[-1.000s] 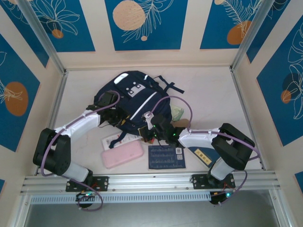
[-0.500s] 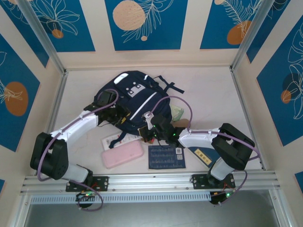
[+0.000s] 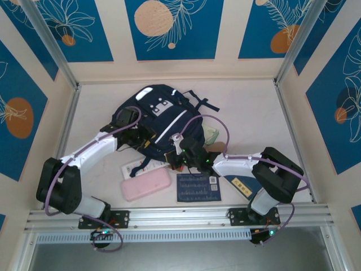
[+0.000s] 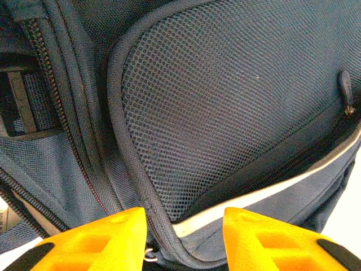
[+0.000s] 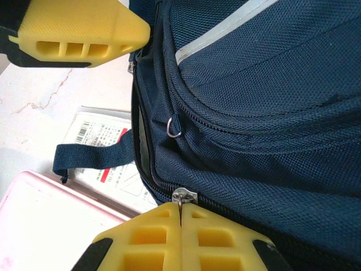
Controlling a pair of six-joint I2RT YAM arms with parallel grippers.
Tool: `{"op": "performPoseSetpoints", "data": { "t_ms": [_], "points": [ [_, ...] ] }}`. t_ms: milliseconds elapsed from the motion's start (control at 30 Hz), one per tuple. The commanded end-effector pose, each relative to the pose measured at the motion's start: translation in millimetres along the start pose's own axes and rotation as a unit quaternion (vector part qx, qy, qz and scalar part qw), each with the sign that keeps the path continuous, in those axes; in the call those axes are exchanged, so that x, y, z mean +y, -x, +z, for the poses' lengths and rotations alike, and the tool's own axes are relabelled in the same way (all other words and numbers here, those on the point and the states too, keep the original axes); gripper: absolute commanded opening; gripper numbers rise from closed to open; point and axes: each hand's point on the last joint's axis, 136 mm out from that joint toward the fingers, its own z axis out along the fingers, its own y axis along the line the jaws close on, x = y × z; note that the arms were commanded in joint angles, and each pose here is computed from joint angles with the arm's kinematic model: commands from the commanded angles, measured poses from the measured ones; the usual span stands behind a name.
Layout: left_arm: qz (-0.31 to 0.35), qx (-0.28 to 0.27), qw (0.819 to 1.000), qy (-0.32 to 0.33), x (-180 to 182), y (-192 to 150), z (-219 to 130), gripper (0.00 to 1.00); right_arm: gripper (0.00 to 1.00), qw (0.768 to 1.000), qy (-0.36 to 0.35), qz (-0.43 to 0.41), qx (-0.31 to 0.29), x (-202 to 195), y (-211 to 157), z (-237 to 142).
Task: Pack the student bag
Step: Unzip the student bag at the top-center of the table.
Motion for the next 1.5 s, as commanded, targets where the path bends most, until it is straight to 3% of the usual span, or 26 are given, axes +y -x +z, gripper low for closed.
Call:
{"op": "performPoseSetpoints", "data": {
  "t_ms": [0,333,500,567,633,767,1467],
  "points": [
    [-0.018,0.013,1.000,0.009,6,-4,11,0.40,0.00,1.000,-0.001,0.006,-0.011,-1,3,4],
    [-0.027,0.020,0.999,0.023,9,-3,31,0.40,0.00,1.000,0.000,0.007,-0.011,0,4,5],
    [-0.028,0.014,0.998,0.045,16,-2,37,0.50,0.00,1.000,0.002,0.011,-0.008,1,3,7],
    [-0.023,0.010,0.999,0.048,16,1,39,0.40,0.00,1.000,-0.001,0.010,-0.006,-1,1,7],
    [-0.017,0.004,0.999,0.050,16,3,40,0.21,0.00,1.000,-0.008,0.006,0.001,-4,-3,7],
    [0.016,-0.024,0.999,0.045,7,13,29,0.02,0.00,1.000,-0.026,-0.011,0.014,-10,-7,4],
    [0.122,-0.097,0.987,0.047,-24,44,-33,0.00,0.00,0.985,-0.086,-0.144,0.045,-31,6,-36]
  ]
}}
